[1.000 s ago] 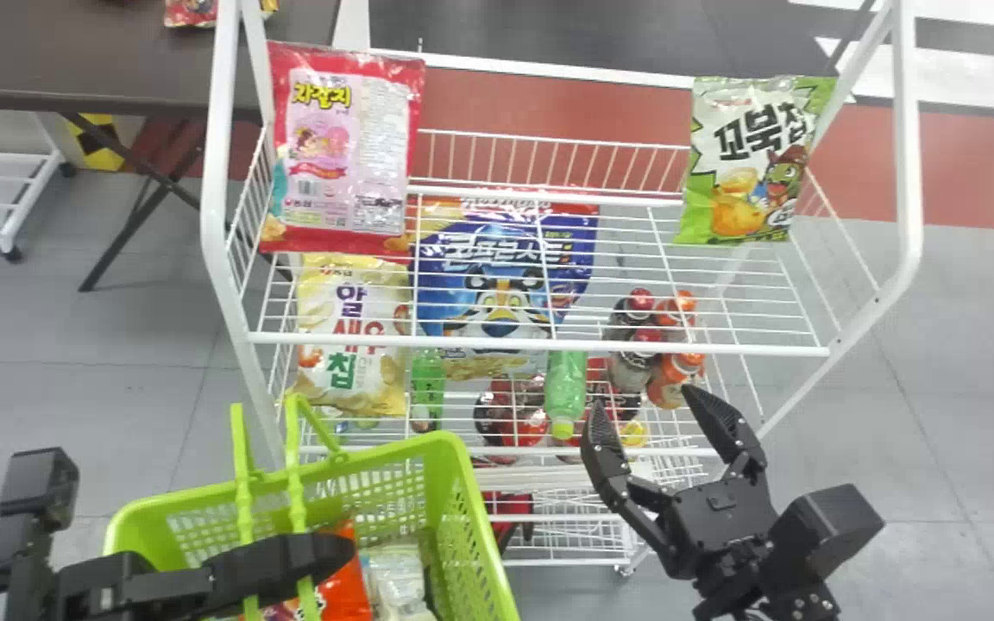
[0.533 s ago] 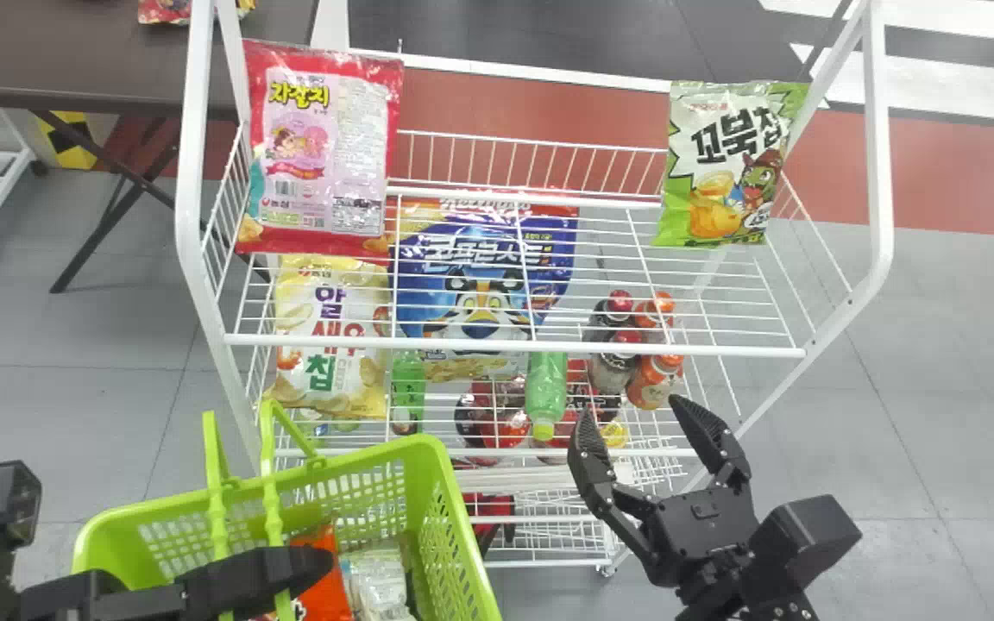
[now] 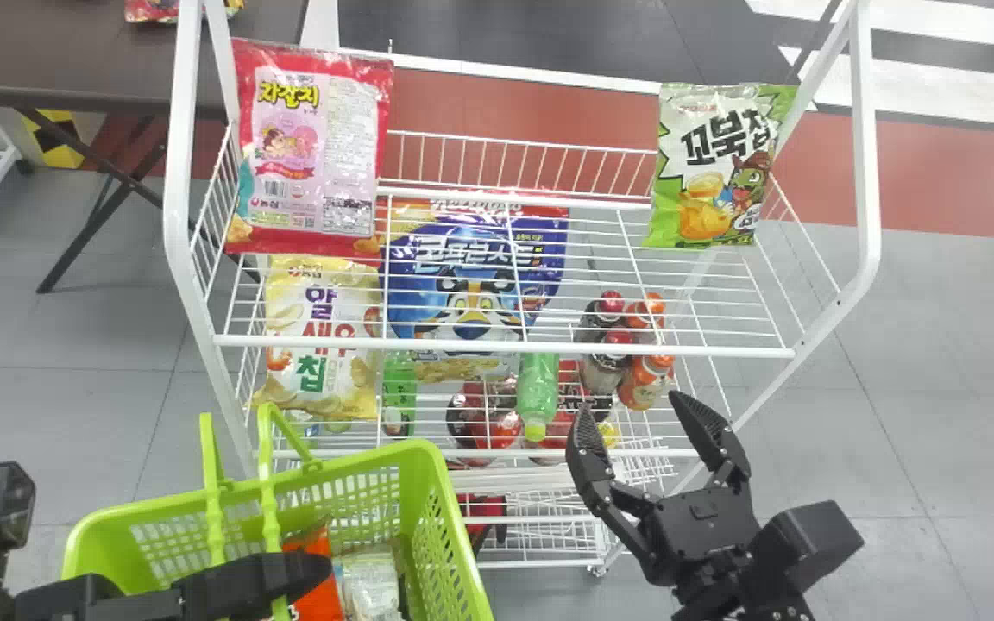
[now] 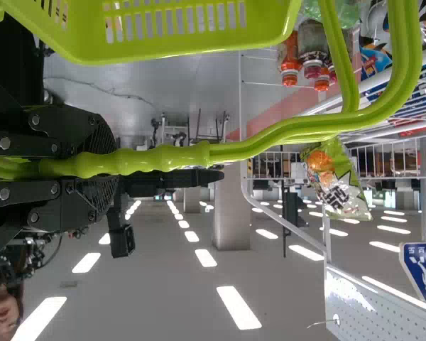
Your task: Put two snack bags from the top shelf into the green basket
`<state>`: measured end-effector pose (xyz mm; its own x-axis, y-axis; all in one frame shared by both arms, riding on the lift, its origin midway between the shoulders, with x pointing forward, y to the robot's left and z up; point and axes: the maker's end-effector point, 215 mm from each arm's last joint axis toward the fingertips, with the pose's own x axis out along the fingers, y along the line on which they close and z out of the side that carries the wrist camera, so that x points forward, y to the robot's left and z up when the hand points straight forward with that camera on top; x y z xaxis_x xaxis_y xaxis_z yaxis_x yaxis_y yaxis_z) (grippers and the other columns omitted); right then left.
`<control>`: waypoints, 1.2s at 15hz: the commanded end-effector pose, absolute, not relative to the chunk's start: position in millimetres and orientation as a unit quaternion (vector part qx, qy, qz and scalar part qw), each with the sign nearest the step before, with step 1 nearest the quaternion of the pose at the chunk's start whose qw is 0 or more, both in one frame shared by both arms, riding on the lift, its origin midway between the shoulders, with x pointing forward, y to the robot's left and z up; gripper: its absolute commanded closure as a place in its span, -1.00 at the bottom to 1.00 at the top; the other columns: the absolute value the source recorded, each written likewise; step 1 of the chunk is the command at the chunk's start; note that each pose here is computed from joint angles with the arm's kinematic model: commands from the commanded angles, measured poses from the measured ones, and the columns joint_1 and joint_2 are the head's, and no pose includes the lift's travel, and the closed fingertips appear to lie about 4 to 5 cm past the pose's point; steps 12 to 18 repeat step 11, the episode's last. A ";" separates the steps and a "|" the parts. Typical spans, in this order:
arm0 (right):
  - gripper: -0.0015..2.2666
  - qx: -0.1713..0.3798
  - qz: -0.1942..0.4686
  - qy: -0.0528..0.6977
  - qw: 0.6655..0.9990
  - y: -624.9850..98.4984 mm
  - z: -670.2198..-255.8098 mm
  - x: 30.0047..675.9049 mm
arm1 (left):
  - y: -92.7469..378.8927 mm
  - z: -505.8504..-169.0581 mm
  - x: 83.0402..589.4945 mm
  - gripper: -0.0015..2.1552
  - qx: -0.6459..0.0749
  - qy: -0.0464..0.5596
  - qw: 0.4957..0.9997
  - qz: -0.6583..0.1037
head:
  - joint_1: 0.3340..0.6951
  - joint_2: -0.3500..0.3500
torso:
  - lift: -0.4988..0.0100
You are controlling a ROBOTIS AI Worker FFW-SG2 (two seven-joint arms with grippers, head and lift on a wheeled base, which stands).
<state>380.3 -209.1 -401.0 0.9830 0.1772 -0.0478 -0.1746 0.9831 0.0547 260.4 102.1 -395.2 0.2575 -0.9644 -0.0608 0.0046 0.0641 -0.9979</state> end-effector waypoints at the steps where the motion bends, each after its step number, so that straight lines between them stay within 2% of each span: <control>1: -0.92 0.024 0.086 0.022 0.996 -210.8 -398.9 378.8 | 100.4 -394.7 260.3 0.99 -0.540 0.445 0.578 -0.420 | 1.00 -0.55 | 0.96; 18: -0.92 0.021 0.079 0.017 0.996 -217.6 -396.1 375.8 | 100.4 -391.3 259.4 0.99 -0.546 0.440 0.573 -0.423 | 1.00 -0.57 | 0.96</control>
